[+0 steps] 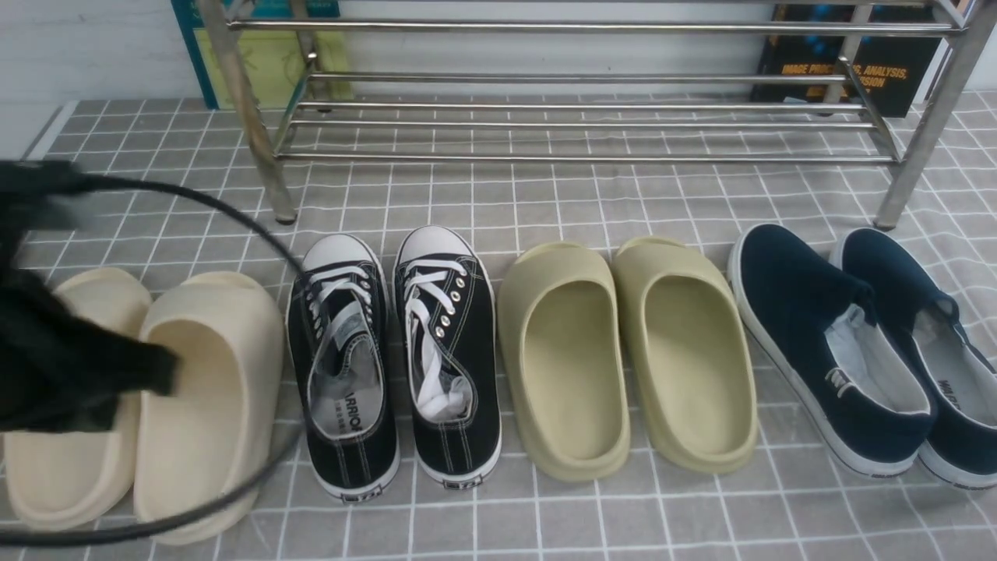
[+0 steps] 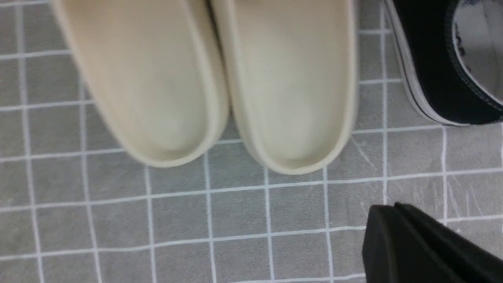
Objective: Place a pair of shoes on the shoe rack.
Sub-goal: Use the left arm to grab the shoe closest to it
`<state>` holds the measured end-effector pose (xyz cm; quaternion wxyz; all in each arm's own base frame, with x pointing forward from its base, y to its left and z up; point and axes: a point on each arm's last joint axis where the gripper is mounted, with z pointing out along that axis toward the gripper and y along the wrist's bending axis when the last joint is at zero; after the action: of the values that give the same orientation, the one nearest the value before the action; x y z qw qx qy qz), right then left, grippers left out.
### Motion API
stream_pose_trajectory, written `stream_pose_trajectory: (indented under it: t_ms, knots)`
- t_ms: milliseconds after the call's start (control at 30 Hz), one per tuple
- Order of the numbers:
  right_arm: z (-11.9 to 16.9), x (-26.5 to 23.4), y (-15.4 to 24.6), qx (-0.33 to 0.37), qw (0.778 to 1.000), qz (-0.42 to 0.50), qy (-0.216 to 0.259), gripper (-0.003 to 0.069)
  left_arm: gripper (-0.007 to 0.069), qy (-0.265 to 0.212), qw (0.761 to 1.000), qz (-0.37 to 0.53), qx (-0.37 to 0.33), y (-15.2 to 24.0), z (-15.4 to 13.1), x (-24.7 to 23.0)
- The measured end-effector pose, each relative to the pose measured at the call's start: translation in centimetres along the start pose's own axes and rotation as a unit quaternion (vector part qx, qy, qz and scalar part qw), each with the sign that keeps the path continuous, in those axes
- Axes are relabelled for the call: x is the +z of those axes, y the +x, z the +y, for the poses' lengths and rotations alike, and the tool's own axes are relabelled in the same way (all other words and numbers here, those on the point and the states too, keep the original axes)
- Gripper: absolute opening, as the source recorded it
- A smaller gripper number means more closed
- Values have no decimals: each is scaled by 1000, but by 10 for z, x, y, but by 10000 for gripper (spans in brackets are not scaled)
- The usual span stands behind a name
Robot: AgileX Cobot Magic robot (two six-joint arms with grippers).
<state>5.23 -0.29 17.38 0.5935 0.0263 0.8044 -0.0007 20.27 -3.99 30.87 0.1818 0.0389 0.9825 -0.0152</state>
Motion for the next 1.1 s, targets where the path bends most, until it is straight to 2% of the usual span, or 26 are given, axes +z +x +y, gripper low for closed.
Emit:
stream_pose_trajectory:
  t_ms: [67,167,267,300,333,400,467,633,767,833,933,967,1000,1100]
  knots:
    - [0,0,0,0,1000,0,0,244,10,9,1000,19,17,-12,-17,14]
    - [0,0,0,0,1000,0,0,244,56,12,1000,26,2,-25,-28,26]
    - [0,0,0,0,1000,0,0,244,167,13,998,31,-49,-49,-40,48]
    - [0,0,0,0,1000,0,0,244,175,12,998,34,-48,-50,-40,50]
    - [0,0,0,0,1000,0,0,244,237,11,997,36,-67,-57,-42,58]
    - [0,0,0,0,1000,0,0,244,314,6,996,50,-77,-64,-45,74]
    - [0,0,0,0,1000,0,0,244,367,2,994,68,-80,-65,-47,88]
    - [0,0,0,0,1000,0,0,244,412,-2,990,108,-87,-65,-51,120]
    - [0,0,0,0,1000,0,0,244,407,-1,988,123,-91,-66,-54,139]
    - [0,0,0,0,1000,0,0,244,378,-5,987,133,-90,-65,-54,148]
    - [0,0,0,0,1000,0,0,244,263,-8,986,143,-90,-64,-55,157]
    - [0,0,0,0,1000,0,0,244,253,-8,986,143,-90,-64,-55,157]
    - [0,0,0,0,1000,0,0,244,182,-7,986,141,-90,-65,-55,158]
    - [0,0,0,0,1000,0,0,244,46,-6,987,135,-90,-65,-55,155]
